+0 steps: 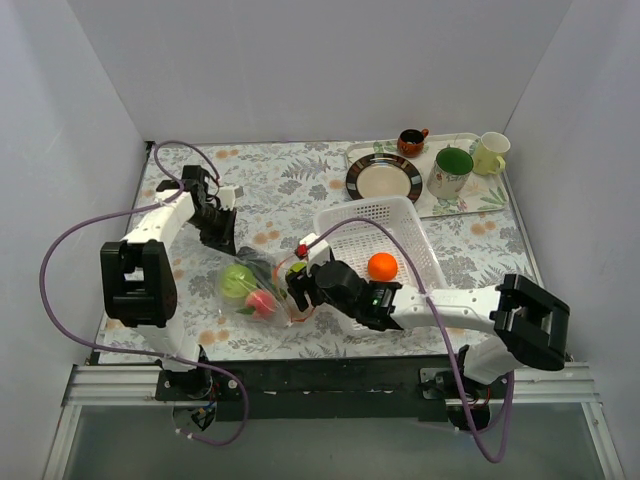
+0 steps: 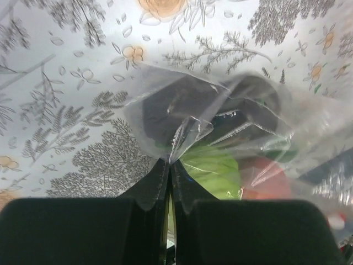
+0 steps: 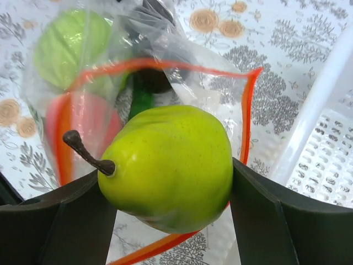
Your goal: Open the zip-top bag and remove the fake food
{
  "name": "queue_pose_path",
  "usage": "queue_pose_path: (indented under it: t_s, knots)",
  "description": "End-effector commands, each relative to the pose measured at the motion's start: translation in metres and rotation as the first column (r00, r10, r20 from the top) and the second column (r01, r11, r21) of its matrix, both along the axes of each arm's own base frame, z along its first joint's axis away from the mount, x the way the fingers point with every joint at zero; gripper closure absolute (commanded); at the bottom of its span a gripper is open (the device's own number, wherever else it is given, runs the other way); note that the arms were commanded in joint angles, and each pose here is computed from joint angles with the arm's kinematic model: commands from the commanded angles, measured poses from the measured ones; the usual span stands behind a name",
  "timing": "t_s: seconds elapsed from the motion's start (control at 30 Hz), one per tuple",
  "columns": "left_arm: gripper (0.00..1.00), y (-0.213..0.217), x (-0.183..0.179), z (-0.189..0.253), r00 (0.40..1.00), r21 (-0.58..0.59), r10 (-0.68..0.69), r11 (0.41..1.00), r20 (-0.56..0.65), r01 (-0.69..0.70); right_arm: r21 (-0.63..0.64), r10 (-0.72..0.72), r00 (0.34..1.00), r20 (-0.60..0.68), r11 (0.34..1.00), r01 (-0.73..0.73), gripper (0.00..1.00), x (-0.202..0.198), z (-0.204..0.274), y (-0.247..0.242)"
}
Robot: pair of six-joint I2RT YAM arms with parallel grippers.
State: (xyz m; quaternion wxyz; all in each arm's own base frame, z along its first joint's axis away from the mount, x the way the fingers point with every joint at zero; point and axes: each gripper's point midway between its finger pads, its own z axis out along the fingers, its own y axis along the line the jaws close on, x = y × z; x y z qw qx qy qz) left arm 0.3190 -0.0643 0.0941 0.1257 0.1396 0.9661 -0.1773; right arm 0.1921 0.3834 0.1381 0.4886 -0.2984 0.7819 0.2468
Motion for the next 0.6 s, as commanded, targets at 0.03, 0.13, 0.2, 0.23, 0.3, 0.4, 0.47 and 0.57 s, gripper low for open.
queue_pose_path:
  t_s: [0.03, 0.13, 0.2, 0.23, 0.3, 0.4, 0.47, 0.57]
  knots:
    - [1.0, -0.018, -0.022, 0.012, 0.995, -0.038, -0.08, 0.996, 0.064, 0.082, -0.039, 0.029, 0.999, -0.023, 0.999, -0.03, 0.51, -0.006, -0.039, 0.002]
    - [1.0, -0.026, -0.033, 0.015, 0.993, -0.065, -0.107, 0.992, 0.052, 0.111, -0.015, 0.027, 1.0, -0.016, 1.0, -0.027, 0.53, 0.0, -0.041, 0.019]
    - [1.0, -0.023, -0.035, 0.015, 0.992, -0.042, -0.113, 0.992, 0.057, 0.116, -0.052, 0.01, 1.0, -0.004, 0.999, -0.01, 0.6, 0.004, -0.039, 0.021]
    - [1.0, -0.02, -0.034, 0.016, 0.991, -0.025, -0.115, 0.993, 0.069, 0.117, -0.04, -0.01, 0.999, 0.03, 0.999, 0.012, 0.62, 0.012, -0.021, 0.025]
    - [1.0, -0.01, -0.031, 0.013, 0.988, 0.033, -0.13, 0.991, 0.088, 0.128, -0.046, -0.024, 0.997, 0.073, 0.999, 0.027, 0.64, 0.017, -0.003, 0.022]
    - [1.0, 0.007, -0.021, 0.007, 0.982, 0.14, -0.147, 0.982, 0.119, 0.13, -0.048, -0.067, 0.987, 0.148, 0.996, 0.075, 0.65, 0.026, 0.036, 0.002]
    - [1.0, 0.013, -0.011, 0.006, 0.979, 0.18, -0.152, 0.975, 0.133, 0.127, -0.048, -0.095, 0.978, 0.187, 0.993, 0.106, 0.64, 0.029, 0.062, -0.016]
    - [1.0, 0.013, 0.007, 0.012, 0.978, 0.187, -0.141, 0.976, 0.151, 0.112, -0.04, -0.133, 0.965, 0.225, 0.989, 0.146, 0.64, 0.031, 0.088, -0.04]
